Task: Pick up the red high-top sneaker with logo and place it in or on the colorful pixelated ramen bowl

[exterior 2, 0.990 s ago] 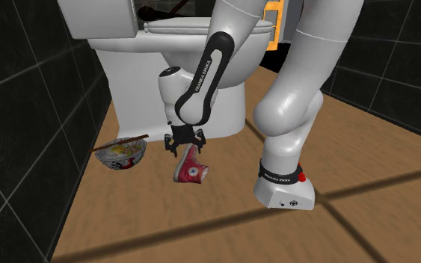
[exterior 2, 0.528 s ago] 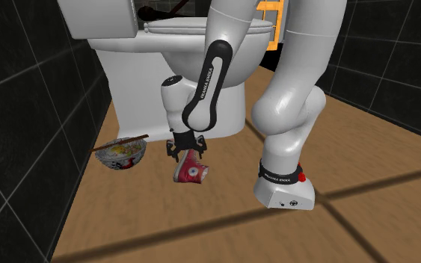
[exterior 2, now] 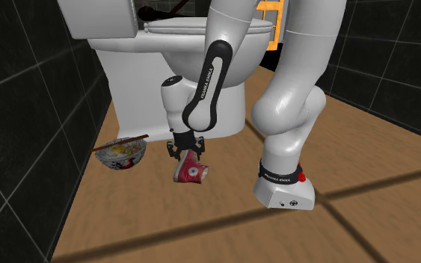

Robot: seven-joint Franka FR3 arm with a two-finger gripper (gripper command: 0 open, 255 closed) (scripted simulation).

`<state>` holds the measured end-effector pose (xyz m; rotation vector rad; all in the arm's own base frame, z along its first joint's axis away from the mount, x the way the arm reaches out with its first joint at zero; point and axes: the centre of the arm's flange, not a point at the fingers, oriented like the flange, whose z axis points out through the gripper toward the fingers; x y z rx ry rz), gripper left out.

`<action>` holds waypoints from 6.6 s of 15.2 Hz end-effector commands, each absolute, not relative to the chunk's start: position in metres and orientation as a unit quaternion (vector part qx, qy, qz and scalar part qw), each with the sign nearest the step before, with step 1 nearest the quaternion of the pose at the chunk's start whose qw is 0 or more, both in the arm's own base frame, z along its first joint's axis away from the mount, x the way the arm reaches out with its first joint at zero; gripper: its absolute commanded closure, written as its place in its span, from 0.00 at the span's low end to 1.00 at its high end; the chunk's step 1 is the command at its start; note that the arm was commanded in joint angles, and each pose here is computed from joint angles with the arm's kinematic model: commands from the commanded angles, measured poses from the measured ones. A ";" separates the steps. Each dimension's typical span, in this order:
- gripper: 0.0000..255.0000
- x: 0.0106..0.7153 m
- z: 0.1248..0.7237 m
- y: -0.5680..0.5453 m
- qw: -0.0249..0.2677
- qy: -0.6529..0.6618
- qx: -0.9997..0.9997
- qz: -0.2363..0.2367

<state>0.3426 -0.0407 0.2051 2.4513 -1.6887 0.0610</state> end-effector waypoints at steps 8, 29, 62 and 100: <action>1.00 0.342 0.210 -0.041 0.082 -0.565 0.821 0.020; 1.00 0.342 0.321 -0.041 0.082 -0.565 0.821 0.020; 1.00 0.637 0.385 -0.003 0.082 -0.565 0.821 0.020; 0.00 0.640 0.356 0.005 0.082 -0.565 0.821 0.020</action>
